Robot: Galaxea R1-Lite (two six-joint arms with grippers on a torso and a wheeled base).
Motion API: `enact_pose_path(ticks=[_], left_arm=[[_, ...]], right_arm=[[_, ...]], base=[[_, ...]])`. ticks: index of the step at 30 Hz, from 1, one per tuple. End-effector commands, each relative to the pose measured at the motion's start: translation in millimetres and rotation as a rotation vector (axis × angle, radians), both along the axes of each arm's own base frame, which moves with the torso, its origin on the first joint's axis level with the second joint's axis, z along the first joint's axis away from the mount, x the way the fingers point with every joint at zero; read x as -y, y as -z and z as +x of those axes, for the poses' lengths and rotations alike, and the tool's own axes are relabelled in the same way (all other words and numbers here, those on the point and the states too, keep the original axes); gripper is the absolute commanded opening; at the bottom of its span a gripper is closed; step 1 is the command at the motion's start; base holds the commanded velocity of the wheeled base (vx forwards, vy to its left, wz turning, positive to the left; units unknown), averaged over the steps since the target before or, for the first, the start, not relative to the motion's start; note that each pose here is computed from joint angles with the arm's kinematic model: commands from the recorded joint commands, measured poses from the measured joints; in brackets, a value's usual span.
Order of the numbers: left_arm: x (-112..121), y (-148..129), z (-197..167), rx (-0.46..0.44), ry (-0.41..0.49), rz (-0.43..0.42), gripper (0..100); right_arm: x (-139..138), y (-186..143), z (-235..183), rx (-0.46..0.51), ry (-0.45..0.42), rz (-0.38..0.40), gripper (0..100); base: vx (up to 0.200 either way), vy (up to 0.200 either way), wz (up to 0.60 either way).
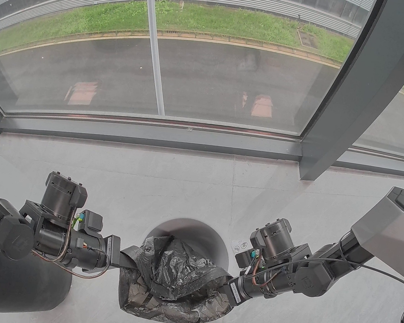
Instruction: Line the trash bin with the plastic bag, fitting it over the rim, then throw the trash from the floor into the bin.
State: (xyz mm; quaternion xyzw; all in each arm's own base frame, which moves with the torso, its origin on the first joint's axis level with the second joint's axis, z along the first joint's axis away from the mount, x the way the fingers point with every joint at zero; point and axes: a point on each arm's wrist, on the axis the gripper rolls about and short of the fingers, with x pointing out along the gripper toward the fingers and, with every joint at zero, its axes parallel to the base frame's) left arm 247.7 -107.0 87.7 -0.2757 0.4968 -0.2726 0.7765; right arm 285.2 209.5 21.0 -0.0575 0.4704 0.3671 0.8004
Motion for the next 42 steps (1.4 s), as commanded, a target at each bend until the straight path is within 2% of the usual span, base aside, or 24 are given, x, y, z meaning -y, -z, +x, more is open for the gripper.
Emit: enact_pose_path(ticks=[1, 14, 19, 27, 32, 42], left_arm=[[2, 11, 4, -0.028, -0.009, 0.002, 0], [4, 24, -5, -0.077, 0.008, 0.026, 0], [6, 38, 2, -0.085, 0.004, 0.036, 0], [11, 55, 17, -0.030, -0.034, 0.056, 0], [15, 69, 28, 0.041, -0.082, 0.076, 0], [14, 56, 27, 0.081, -0.091, 0.056, 0]], right_arm=[[2, 7, 0, 0.005, 0.014, -0.015, 0], [-1, 22, -11, 0.054, 0.033, -0.066, 0], [-5, 37, -7, 0.104, 0.068, -0.082, 0], [-6, 43, -1, 0.142, 0.099, -0.091, 0], [-4, 40, 3, 0.168, 0.118, -0.072, 0], [-3, 27, 3, 0.199, 0.123, -0.049, 0]], base=[[0.000, 0.000, 0.00], [0.000, 0.000, 0.00], [0.000, 0.000, 0.00], [0.000, 0.000, 0.00], [0.000, 0.000, 0.00], [0.000, 0.000, 0.00]])
